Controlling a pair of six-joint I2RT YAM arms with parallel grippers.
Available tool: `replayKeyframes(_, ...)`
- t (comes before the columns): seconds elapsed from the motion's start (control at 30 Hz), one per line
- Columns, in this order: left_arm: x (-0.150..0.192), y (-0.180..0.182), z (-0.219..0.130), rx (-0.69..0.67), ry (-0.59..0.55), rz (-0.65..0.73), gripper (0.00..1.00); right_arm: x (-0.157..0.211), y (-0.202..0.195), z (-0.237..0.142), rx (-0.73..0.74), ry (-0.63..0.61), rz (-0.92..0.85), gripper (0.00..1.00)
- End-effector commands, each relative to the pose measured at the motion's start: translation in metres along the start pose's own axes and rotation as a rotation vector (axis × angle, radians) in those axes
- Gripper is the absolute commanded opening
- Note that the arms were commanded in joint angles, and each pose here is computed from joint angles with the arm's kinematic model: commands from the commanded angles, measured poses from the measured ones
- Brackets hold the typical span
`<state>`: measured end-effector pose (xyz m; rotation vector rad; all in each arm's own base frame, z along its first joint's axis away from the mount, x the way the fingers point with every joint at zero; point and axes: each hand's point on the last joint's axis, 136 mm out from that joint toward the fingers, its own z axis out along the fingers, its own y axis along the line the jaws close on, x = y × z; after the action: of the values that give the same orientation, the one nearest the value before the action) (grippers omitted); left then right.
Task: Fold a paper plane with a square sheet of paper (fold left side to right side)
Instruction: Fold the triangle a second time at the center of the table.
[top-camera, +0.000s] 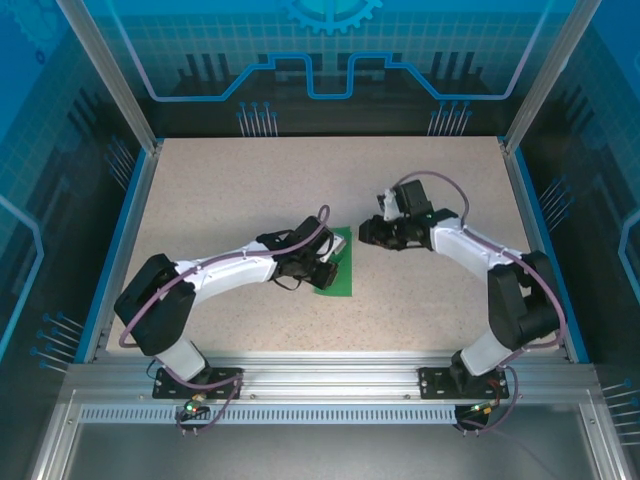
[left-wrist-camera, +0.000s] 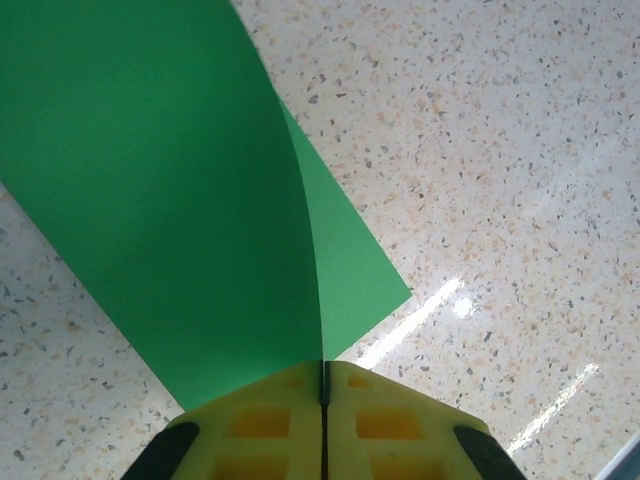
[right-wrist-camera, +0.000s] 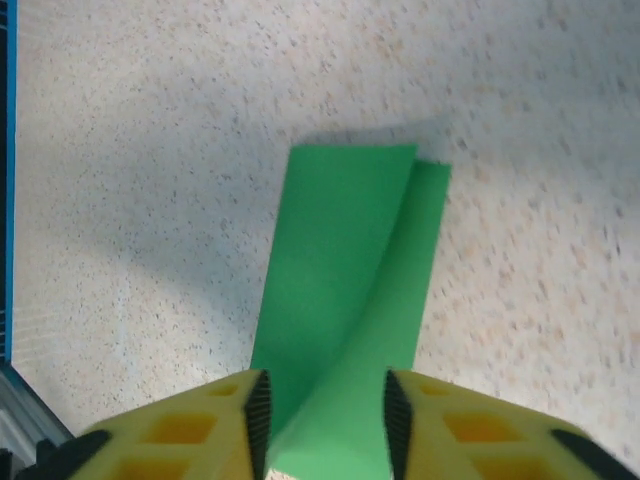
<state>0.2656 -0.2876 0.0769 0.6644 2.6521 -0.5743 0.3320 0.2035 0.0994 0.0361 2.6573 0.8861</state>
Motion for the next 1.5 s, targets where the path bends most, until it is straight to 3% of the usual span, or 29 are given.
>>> replayKeyframes(0.0,0.006,-0.003,-0.005,0.059,0.023,-0.04,0.09,0.025,0.001,0.006,-0.018,0.007,-0.006,0.19)
replayKeyframes(0.17,0.009,0.009,-0.004,0.031,0.053,-0.053,0.09,0.068,0.005,0.024,0.013,0.075,-0.023,0.06)
replayKeyframes(0.43,0.01,0.017,0.0,-0.003,0.078,-0.045,0.09,0.106,0.002,0.059,0.06,0.175,-0.006,0.02)
replayKeyframes(0.7,0.01,0.021,0.0,-0.023,0.079,-0.037,0.09,0.116,0.0,0.072,0.111,0.233,-0.025,0.02)
replayKeyframes(1.03,0.006,0.03,0.004,-0.047,0.086,-0.043,0.09,0.128,-0.024,0.061,0.235,0.287,-0.037,0.02)
replayKeyframes(1.47,-0.001,0.038,0.019,-0.061,0.107,-0.044,0.09,0.125,-0.028,0.054,0.269,0.284,-0.053,0.02)
